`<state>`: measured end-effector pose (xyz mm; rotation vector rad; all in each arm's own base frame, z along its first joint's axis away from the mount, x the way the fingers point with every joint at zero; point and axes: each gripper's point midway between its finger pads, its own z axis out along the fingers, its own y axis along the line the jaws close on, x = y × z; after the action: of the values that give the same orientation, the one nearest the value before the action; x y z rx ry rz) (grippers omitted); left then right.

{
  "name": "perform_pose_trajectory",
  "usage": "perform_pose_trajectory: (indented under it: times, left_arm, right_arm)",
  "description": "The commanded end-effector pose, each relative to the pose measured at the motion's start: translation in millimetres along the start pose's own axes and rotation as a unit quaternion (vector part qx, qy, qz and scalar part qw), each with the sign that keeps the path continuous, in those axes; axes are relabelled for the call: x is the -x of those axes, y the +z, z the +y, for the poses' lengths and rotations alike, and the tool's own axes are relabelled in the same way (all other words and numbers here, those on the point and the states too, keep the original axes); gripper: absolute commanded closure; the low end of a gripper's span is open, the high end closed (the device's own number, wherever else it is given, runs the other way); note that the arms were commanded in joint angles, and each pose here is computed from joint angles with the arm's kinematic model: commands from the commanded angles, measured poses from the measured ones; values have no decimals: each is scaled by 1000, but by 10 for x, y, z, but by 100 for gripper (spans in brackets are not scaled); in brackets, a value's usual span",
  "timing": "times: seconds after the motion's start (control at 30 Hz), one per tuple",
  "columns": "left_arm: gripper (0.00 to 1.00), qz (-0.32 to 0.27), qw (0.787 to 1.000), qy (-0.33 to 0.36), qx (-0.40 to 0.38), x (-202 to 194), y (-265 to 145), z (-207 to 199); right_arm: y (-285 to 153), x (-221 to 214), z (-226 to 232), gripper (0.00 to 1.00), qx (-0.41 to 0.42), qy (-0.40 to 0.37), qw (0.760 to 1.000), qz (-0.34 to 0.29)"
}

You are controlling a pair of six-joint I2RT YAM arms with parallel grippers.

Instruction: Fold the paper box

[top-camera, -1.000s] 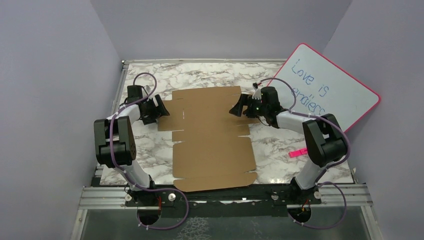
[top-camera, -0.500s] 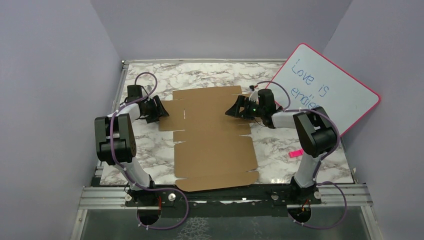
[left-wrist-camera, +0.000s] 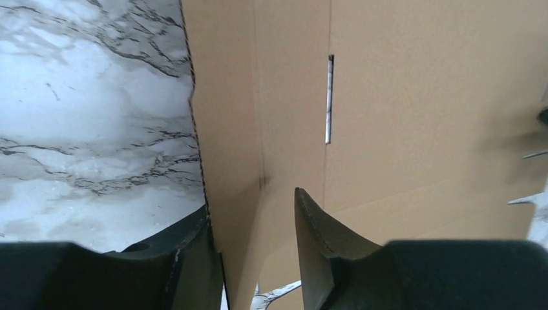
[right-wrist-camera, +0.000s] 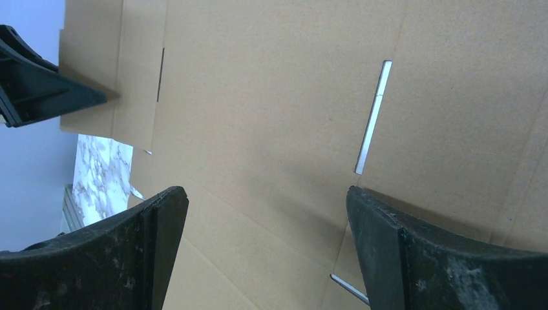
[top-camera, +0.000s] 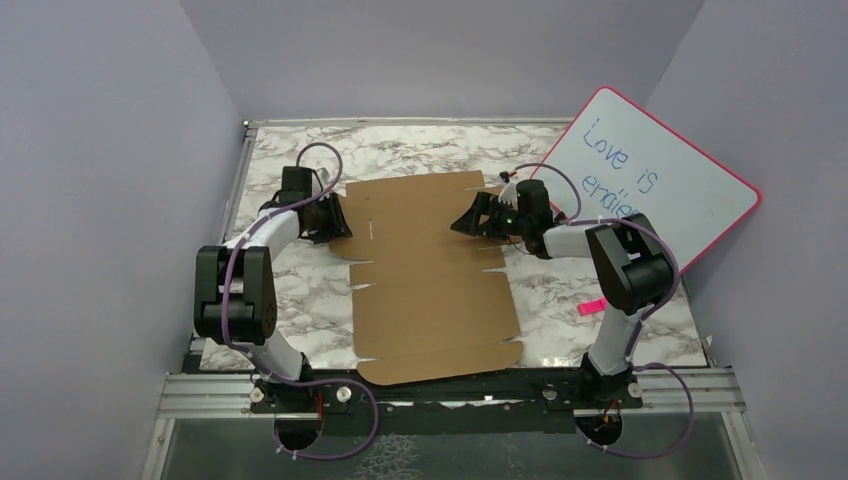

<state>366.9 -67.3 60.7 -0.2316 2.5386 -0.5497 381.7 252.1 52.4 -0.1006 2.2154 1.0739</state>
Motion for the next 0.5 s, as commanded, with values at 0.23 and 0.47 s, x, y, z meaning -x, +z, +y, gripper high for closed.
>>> perform_pose_trajectory:
  times: [0.23,0.47]
  left_arm:
    - [61,-2,982,103,157,-2,-116,-41]
    - [53,-29,974,115,194,168,-274,16]
  right_arm:
    - [10,-346,-167,1,-22,19,999,36]
    - [-6,-367,-178,1,-25,17,999,37]
